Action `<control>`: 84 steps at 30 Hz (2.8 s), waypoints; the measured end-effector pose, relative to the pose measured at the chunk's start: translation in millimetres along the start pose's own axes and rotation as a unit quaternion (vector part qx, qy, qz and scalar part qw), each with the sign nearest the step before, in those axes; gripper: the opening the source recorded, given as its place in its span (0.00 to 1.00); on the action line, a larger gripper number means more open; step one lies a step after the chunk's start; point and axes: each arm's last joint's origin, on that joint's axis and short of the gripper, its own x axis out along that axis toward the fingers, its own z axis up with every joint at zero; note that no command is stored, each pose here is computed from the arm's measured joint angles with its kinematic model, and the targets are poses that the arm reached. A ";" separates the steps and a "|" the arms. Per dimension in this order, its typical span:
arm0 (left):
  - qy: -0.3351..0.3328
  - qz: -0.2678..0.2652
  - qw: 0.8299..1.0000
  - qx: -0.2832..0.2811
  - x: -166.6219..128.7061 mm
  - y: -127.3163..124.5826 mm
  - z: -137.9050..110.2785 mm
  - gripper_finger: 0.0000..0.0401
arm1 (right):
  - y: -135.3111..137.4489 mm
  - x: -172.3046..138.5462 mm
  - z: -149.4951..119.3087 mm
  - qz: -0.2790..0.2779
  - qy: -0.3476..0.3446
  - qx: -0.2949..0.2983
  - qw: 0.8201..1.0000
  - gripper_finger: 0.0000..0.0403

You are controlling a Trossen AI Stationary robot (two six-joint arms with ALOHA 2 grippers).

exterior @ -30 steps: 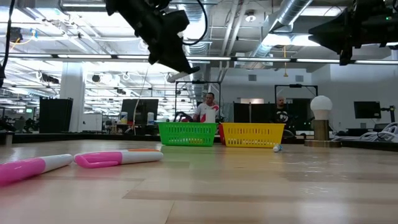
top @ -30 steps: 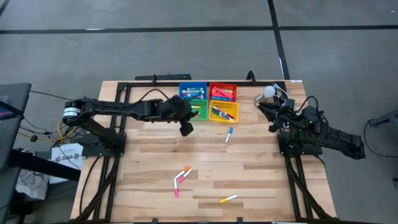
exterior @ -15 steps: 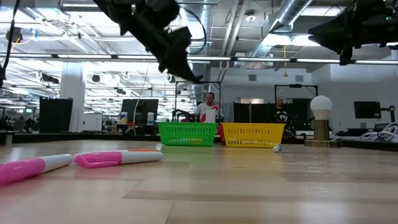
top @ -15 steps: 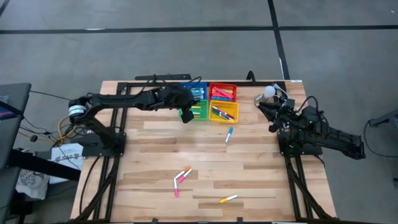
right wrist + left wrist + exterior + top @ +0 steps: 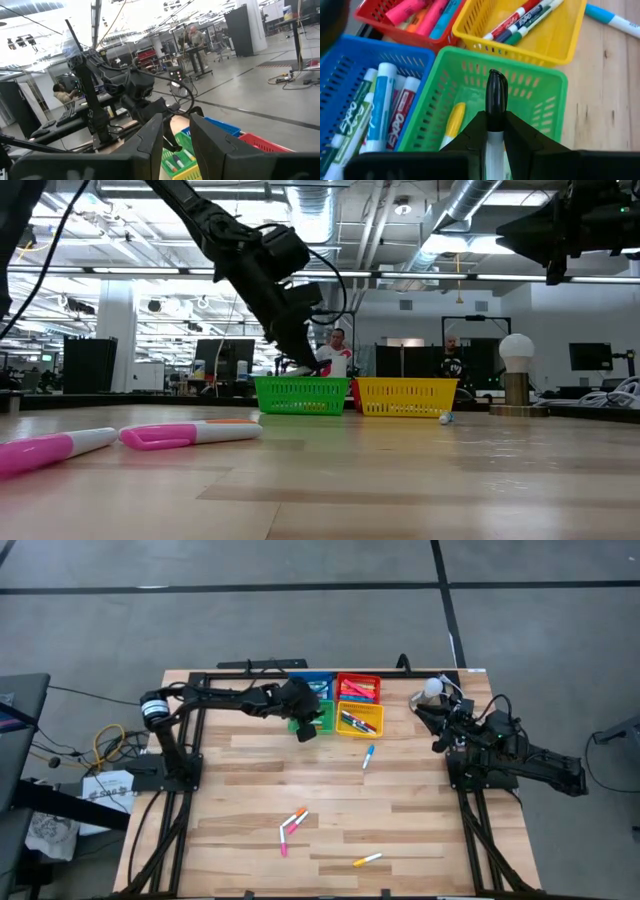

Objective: Pick & Place Markers
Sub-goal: Put the black highlighter in the green bin, then put the orange highlighter in the green bin

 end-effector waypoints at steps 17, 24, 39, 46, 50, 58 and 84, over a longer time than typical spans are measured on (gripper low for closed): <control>0.010 -0.025 0.999 0.048 3.1 0.4 -2.1 0.13 | 0.0 0.0 0.0 0.000 0.000 0.000 1.000 0.22; 0.026 -0.029 0.998 0.047 5.7 -2.0 -12.8 0.18 | 0.0 0.0 0.0 0.000 0.000 0.000 1.000 0.22; 0.022 -0.029 0.999 0.026 3.7 -3.7 -12.7 0.45 | 0.1 0.0 -0.1 0.001 0.001 0.000 1.000 0.22; -0.024 -0.025 0.999 0.014 -25.0 -6.5 4.4 0.47 | -1.0 -0.3 -6.9 -0.002 0.037 -0.004 0.999 0.22; -0.056 -0.029 0.998 0.022 -44.2 -14.2 14.9 0.47 | -2.8 -1.0 -13.4 -0.010 0.070 -0.008 0.997 0.22; -0.109 -0.078 0.990 -0.040 -80.4 -54.4 32.8 0.47 | -3.1 -1.1 -14.0 -0.012 0.073 -0.022 0.997 0.22; -0.098 -0.220 0.967 -0.085 -128.8 -194.9 23.1 0.45 | 3.9 -1.9 -15.0 0.106 0.099 -0.012 0.989 0.22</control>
